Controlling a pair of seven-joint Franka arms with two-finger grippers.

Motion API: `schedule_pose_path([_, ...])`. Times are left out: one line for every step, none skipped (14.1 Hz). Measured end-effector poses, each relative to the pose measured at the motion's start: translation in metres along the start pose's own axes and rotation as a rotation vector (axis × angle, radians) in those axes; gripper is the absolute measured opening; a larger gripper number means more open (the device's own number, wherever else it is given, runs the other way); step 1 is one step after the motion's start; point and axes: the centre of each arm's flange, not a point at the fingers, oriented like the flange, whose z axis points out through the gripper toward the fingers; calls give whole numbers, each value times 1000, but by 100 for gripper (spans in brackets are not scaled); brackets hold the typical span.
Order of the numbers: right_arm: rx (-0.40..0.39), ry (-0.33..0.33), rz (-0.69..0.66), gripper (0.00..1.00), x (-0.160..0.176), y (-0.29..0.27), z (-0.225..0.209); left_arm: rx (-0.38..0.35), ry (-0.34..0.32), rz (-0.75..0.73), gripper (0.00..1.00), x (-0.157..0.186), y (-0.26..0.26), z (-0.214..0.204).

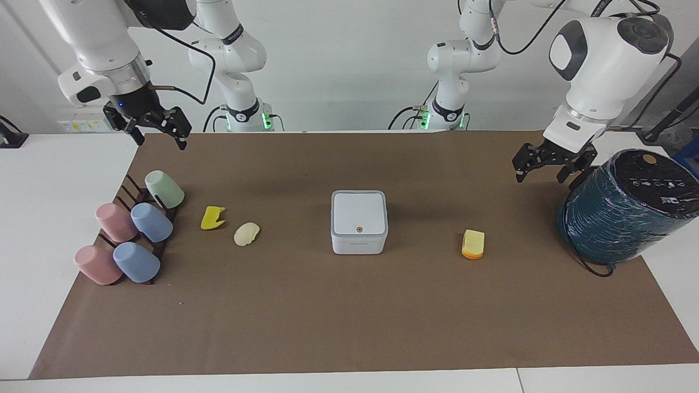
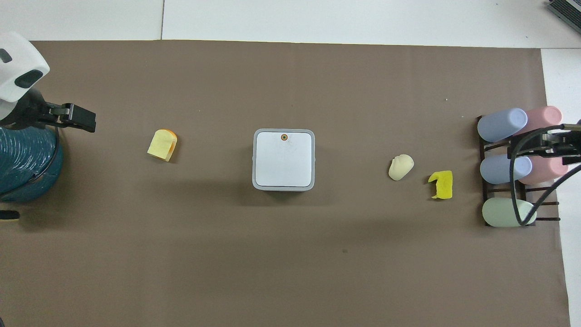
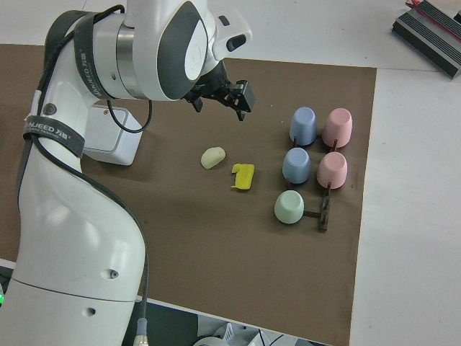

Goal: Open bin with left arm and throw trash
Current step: 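Move the left gripper toward the white bin's lid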

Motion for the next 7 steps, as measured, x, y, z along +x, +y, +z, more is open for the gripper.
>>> schedule_pose_path([0,0,0,100,0,0,0,0,0,1,100,0,0,0])
schedule_pose_path([0,1,0,100,0,0,0,0,-1,1,100,0,0,0])
schedule_pose_path([0,1,1,100,0,0,0,0,-1,1,100,0,1,0])
schedule_pose_path([0,1,0,100,0,0,0,0,0,2,100,0,1,0])
schedule_pose_path([0,1,-1,100,0,0,0,-1,0,4,100,0,2,0])
schedule_pose_path([0,1,-2,100,0,-1,0,-1,0,9,100,0,5,0])
schedule_pose_path([0,0,-1,100,0,-1,0,-1,2,16,100,1,10,0])
